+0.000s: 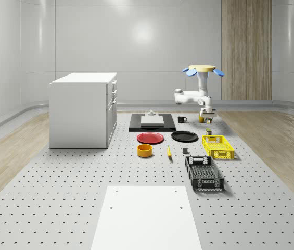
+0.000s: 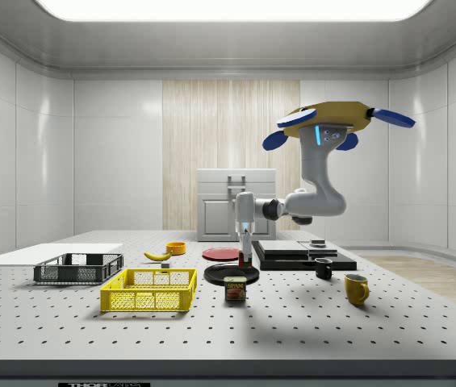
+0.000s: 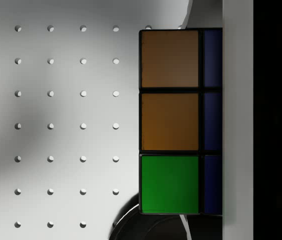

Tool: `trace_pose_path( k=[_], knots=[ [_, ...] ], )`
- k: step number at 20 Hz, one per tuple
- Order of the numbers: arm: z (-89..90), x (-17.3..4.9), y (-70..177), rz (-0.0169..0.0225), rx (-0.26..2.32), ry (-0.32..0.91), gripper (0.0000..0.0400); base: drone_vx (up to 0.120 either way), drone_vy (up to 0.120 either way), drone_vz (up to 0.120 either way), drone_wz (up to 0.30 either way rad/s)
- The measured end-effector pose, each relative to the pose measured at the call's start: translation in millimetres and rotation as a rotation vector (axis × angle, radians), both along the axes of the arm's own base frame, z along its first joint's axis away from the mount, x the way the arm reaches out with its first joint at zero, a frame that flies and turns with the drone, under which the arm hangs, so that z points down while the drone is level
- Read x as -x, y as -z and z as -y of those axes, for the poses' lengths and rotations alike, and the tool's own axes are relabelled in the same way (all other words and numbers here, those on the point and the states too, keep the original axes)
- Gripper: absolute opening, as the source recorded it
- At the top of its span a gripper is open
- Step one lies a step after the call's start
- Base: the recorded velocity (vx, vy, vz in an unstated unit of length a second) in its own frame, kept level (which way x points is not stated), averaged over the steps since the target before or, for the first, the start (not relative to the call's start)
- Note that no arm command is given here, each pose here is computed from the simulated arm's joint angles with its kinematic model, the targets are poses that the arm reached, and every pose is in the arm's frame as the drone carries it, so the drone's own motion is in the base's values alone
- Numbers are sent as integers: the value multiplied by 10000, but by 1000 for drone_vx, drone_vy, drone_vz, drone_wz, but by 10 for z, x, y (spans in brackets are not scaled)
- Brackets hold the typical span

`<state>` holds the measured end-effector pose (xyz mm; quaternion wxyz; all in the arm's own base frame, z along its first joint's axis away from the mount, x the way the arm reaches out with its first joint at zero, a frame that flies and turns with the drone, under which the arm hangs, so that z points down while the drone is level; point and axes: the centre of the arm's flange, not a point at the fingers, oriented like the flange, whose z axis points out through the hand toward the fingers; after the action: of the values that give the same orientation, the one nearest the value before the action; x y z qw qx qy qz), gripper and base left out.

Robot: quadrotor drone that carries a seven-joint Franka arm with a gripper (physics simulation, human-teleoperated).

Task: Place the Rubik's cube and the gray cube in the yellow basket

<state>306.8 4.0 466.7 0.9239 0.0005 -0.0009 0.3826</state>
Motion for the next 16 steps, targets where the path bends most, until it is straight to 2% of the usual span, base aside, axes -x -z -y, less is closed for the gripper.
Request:
trace_pose_path(
  k=[12,16],
  knots=[
    [0,0,0,0,0,0,325,120,0,0,0],
    [0,0,0,0,0,-1,325,120,0,-110,0]
  ],
)
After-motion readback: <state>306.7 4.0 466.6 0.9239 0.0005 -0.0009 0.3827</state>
